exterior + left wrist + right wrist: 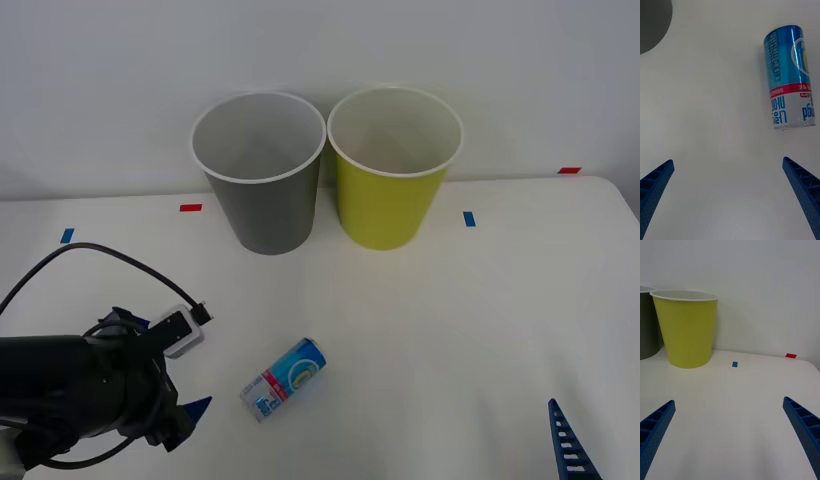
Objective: Put cans in the gray bin and PET bottles in the light green bin.
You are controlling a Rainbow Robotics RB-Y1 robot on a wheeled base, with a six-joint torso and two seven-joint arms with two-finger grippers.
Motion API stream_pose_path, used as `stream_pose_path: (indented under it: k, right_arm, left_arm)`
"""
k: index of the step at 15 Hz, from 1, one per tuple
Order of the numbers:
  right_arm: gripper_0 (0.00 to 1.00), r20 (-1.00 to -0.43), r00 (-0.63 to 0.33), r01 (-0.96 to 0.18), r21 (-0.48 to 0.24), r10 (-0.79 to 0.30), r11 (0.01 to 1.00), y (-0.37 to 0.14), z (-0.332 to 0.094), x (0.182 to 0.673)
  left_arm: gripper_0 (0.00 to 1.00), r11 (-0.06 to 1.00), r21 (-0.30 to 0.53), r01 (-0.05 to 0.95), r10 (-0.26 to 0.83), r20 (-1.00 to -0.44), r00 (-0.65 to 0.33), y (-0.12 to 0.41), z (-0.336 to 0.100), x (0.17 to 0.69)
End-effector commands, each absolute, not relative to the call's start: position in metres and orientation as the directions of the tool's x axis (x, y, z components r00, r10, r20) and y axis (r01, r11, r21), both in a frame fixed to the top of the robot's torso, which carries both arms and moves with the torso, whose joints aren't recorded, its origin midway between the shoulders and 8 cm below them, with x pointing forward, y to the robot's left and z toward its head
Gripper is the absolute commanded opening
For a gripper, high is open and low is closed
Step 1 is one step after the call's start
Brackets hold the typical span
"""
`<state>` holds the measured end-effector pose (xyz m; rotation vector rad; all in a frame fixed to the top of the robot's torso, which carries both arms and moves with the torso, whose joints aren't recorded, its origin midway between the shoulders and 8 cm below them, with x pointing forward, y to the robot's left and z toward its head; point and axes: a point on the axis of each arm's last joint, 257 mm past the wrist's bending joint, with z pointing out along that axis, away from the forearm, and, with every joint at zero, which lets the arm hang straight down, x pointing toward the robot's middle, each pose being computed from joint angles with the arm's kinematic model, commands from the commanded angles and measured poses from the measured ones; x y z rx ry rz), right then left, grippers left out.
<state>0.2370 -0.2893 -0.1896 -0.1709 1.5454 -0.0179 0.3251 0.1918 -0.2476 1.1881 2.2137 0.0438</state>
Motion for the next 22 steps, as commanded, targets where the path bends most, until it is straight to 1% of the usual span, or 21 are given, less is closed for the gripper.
stream_pose_path:
  k: [1, 3, 4, 9, 12, 14, 19, 22]
  right_arm:
    - [1.0, -0.992, 0.028, -0.096, -0.121, -0.119, 0.988, -0.289, -0.19, 0.237]
    - [1.0, -0.992, 0.028, -0.096, -0.121, -0.119, 0.988, -0.289, -0.19, 0.237]
    - [1.0, -0.992, 0.028, -0.096, -0.121, -0.119, 0.988, -0.289, -0.19, 0.237]
    - [1.0, -0.992, 0.028, -0.096, -0.121, -0.119, 0.988, -0.289, -0.19, 0.237]
    - [1.0, -0.992, 0.028, -0.096, -0.121, -0.119, 0.988, -0.289, -0.19, 0.237]
    - [1.0, -0.992, 0.028, -0.096, -0.121, -0.119, 0.988, -0.289, -0.19, 0.237]
    - [1.0, -0.992, 0.028, -0.096, -0.121, -0.119, 0.988, -0.289, -0.19, 0.237]
    - [1.0, -0.992, 0.028, -0.096, -0.121, -0.119, 0.988, -0.289, -0.19, 0.237]
  left_arm:
    - [1.0, 0.612, 0.302, 0.731, 0.752, -0.508, -0.419, 0.193, -0.248, 0.331]
    - [1.0, 0.628, 0.28, 0.726, 0.737, -0.515, -0.439, 0.191, -0.252, 0.332]
    - [1.0, 0.614, 0.284, 0.737, 0.747, -0.51, -0.426, 0.186, -0.254, 0.333]
    - [1.0, 0.651, 0.222, 0.726, 0.705, -0.53, -0.47, 0.156, -0.252, 0.335]
    - [1.0, 0.653, 0.209, 0.728, 0.708, -0.508, -0.49, 0.158, -0.26, 0.345]
    - [1.0, 0.623, 0.235, 0.746, 0.739, -0.489, -0.463, 0.156, -0.26, 0.352]
    - [1.0, 0.634, 0.215, 0.743, 0.738, -0.457, -0.497, 0.132, -0.256, 0.351]
    - [1.0, 0.659, 0.174, 0.732, 0.708, -0.471, -0.526, 0.116, -0.259, 0.355]
